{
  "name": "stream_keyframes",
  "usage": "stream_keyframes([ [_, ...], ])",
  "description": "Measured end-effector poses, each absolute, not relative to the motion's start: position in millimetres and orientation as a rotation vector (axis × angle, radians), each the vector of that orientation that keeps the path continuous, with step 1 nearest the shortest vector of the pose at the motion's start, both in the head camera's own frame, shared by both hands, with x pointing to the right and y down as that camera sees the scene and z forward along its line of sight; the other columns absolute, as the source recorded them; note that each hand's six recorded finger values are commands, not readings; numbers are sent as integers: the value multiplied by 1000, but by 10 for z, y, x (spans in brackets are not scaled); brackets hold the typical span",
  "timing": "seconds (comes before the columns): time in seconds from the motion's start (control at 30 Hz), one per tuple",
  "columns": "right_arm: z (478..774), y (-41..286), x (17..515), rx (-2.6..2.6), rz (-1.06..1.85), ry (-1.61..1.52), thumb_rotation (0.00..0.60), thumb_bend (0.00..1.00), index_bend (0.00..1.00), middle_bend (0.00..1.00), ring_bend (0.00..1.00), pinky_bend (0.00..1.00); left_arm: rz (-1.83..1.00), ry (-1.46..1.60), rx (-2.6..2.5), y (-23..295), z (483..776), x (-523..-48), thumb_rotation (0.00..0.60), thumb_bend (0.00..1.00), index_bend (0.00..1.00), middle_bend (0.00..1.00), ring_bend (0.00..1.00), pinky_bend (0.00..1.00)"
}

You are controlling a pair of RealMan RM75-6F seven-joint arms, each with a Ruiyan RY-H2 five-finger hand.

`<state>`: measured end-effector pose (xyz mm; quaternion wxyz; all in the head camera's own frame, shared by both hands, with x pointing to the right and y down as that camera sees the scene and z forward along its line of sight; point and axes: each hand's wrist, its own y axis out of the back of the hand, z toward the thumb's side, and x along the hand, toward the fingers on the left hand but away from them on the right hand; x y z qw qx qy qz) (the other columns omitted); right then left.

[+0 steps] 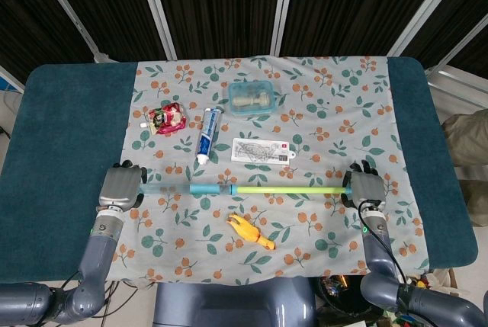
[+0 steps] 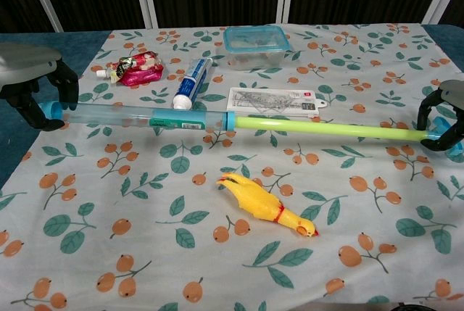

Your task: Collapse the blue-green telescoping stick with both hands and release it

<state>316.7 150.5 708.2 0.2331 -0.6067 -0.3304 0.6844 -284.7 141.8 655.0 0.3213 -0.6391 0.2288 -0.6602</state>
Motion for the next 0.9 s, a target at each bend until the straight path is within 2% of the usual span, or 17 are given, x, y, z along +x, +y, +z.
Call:
stream_keyframes([
  [0.9,7035,1481,3133,-1660,1866,-906,600,415,638,166,4,151,-1722,610,-1678,1413,6524,-2815,600,359,512,404,194,289],
])
